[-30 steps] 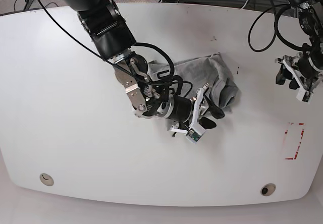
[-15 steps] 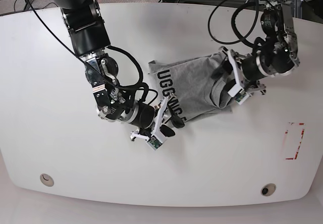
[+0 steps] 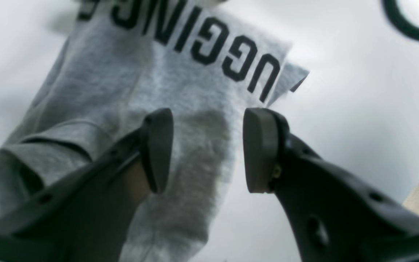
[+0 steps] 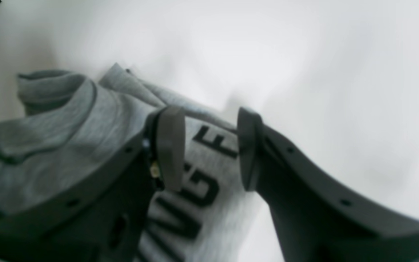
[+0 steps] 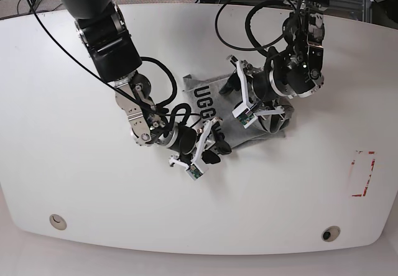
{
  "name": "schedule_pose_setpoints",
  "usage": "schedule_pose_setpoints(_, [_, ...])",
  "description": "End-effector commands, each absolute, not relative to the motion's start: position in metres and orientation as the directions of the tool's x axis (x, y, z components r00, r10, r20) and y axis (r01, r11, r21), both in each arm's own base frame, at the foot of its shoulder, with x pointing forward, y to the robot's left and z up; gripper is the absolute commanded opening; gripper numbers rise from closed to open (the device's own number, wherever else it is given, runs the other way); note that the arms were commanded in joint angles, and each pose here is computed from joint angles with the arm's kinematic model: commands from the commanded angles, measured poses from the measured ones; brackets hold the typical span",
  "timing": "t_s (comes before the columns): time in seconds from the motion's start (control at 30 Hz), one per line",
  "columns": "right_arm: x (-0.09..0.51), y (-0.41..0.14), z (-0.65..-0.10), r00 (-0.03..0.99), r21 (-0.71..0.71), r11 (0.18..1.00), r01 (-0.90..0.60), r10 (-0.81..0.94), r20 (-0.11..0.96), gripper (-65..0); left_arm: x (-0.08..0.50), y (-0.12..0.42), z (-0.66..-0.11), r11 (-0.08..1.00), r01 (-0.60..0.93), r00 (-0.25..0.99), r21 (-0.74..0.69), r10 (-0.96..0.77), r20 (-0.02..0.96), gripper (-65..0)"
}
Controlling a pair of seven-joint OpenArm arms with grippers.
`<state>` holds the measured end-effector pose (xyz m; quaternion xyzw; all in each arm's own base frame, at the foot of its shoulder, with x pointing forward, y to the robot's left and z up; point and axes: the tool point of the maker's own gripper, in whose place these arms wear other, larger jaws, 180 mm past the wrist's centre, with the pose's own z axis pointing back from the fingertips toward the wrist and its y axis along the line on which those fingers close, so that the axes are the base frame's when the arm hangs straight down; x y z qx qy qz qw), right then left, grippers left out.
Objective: Fold the T-shirt properly
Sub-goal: 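Grasp the shirt's printed edge with both grippers and lift it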
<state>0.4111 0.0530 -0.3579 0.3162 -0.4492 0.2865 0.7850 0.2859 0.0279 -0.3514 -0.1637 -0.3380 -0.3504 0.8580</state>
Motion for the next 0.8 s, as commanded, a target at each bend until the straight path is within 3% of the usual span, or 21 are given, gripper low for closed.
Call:
schedule_pose_setpoints(0.0, [0.426,0.054,-0.350,0.399,0.233,0.641,-0.731,0.125,0.908,-42.5,0.290,0.036,-0.366,0.716,0.697,0.559,-0.045,-0.503,0.659,-35.7])
schedule_pose_setpoints(0.43, [0.398,-0.011,-0.421,0.480,0.225,0.721,-0.656,0.168,0.861,-42.5,0.281,0.088,-0.431,0.784,0.609,0.699,-0.120,-0.459,0.548,-35.7])
schedule_pose_setpoints(0.77, [0.338,-0.040,-0.424,0.514,0.292,0.719,-0.630,0.105,0.851,-42.5,0.317,0.101,-0.444,0.808,0.570,0.731,-0.151,-0.415,0.542,-35.7])
